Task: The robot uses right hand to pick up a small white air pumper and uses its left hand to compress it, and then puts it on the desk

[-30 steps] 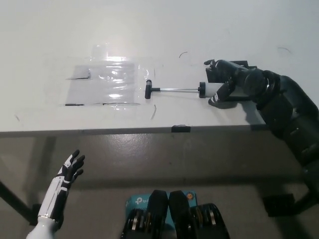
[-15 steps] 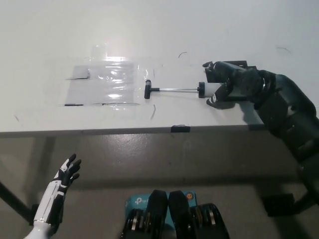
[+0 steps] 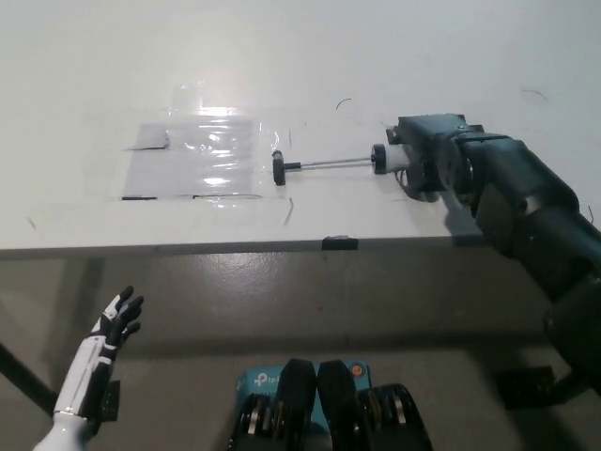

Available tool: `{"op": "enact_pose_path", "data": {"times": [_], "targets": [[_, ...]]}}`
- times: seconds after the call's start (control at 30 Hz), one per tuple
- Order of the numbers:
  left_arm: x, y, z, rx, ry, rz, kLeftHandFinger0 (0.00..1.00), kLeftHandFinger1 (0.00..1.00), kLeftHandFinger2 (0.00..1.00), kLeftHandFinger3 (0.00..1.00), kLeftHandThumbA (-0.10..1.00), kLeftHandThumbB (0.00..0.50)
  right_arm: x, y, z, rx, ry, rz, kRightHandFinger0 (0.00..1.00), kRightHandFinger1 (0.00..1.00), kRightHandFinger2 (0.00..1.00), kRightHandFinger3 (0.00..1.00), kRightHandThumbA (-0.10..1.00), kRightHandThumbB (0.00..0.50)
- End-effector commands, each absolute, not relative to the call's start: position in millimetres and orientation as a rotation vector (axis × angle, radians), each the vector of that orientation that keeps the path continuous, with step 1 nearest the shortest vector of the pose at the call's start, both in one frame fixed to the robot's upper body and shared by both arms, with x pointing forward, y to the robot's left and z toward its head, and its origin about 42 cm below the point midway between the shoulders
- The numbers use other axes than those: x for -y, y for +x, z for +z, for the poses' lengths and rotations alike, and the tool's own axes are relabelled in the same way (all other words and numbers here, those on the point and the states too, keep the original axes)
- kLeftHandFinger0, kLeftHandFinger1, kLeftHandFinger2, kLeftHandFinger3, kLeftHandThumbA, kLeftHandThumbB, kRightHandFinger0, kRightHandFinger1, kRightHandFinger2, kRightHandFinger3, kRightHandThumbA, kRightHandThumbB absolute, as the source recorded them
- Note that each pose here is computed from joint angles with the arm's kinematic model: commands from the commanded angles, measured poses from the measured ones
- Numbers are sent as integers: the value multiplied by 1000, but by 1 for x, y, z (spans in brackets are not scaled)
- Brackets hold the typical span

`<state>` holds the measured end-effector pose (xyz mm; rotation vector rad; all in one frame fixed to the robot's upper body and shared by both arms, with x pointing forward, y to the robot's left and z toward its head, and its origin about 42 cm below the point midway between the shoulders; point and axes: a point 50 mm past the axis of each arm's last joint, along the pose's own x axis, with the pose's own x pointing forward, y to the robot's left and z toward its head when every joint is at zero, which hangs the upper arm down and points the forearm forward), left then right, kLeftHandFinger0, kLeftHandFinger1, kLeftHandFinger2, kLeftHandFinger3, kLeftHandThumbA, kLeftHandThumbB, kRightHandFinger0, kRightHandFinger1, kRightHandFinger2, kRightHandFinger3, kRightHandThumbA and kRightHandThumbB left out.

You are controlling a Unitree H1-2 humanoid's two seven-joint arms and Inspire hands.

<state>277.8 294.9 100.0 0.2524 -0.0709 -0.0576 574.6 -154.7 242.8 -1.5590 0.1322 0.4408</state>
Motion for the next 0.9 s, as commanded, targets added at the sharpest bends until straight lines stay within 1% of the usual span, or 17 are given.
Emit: {"op": "enact_pose_path", "data": {"times": [0.0, 0.03, 0.07, 0.1, 0.2, 0.23, 0.3, 0.4, 0.47, 0.5, 0.53, 0.57, 0.6, 0.63, 0.7, 0.8, 0.87], "targets": [[-305, 288, 120, 158, 272, -75, 1000, 1000, 1000, 1000, 1000, 142, 151, 580, 259, -54, -1648, 392, 386, 511, 638, 644, -100, 262], [-306, 288, 120, 163, 276, -74, 1000, 1000, 1000, 1000, 1000, 141, 152, 580, 257, -48, -1653, 388, 440, 562, 688, 649, -100, 241], [-306, 289, 120, 162, 278, -72, 1000, 1000, 1000, 1000, 1000, 141, 152, 580, 257, -43, -1658, 385, 455, 573, 703, 651, -100, 243], [-307, 289, 120, 162, 278, -73, 1000, 1000, 1000, 1000, 1000, 137, 153, 580, 257, -35, -1655, 385, 299, 419, 575, 594, -100, 228], [-308, 289, 120, 165, 272, -73, 1000, 1000, 1000, 1000, 1000, 127, 153, 579, 255, -15, -1648, 387, 237, 383, 535, 584, -100, 216], [-309, 286, 119, 161, 270, -71, 1000, 1000, 1000, 1000, 1000, 122, 152, 578, 252, -5, -1644, 393, 236, 385, 530, 581, -100, 209], [-310, 286, 118, 163, 273, -71, 1000, 1000, 1000, 1000, 1000, 117, 152, 577, 251, 2, -1639, 393, 307, 454, 581, 592, -100, 211], [-310, 288, 120, 167, 276, -74, 1000, 1000, 1000, 1000, 1000, 119, 156, 578, 254, 37, -1614, 382, 175, 312, 452, 488, -100, 231], [-311, 289, 121, 163, 274, -72, 1000, 1000, 998, 1000, 1000, 121, 158, 578, 254, 56, -1605, 378, 4, 132, 289, 369, -100, 219], [-311, 290, 121, 164, 271, -73, 1000, 1000, 989, 1000, 1000, 115, 159, 578, 254, 70, -1598, 375, 0, 41, 195, 282, -100, 209], [-311, 286, 118, 155, 268, -74, 1000, 1000, 977, 1000, 1000, 113, 160, 576, 248, 71, -1594, 383, 0, 26, 209, 256, -100, 200], [-310, 284, 117, 151, 266, -75, 1000, 1000, 973, 1000, 1000, 113, 160, 575, 245, 71, -1593, 387, 0, 42, 304, 284, -100, 188], [-310, 290, 119, 160, 267, -75, 1000, 1000, 963, 1000, 1000, 116, 161, 577, 252, 86, -1588, 379, 0, 94, 469, 364, -100, 198], [-310, 292, 119, 163, 263, -73, 1000, 1000, 947, 1000, 1000, 101, 162, 577, 255, 105, -1581, 372, 43, 180, 577, 416, -100, 211], [-308, 284, 114, 149, 259, -69, 1000, 1000, 938, 1000, 1000, 99, 162, 576, 251, 109, -1577, 381, 16, 199, 597, 445, -100, 213], [-307, 284, 113, 153, 250, -73, 1000, 1000, 926, 1000, 1000, 85, 164, 577, 256, 126, -1546, 370, 0, 144, 520, 360, -100, 217], [-307, 281, 112, 142, 251, -66, 1000, 1000, 922, 1000, 1000, 95, 165, 578, 259, 142, -1534, 362, 0, 129, 466, 342, -100, 203]]}}
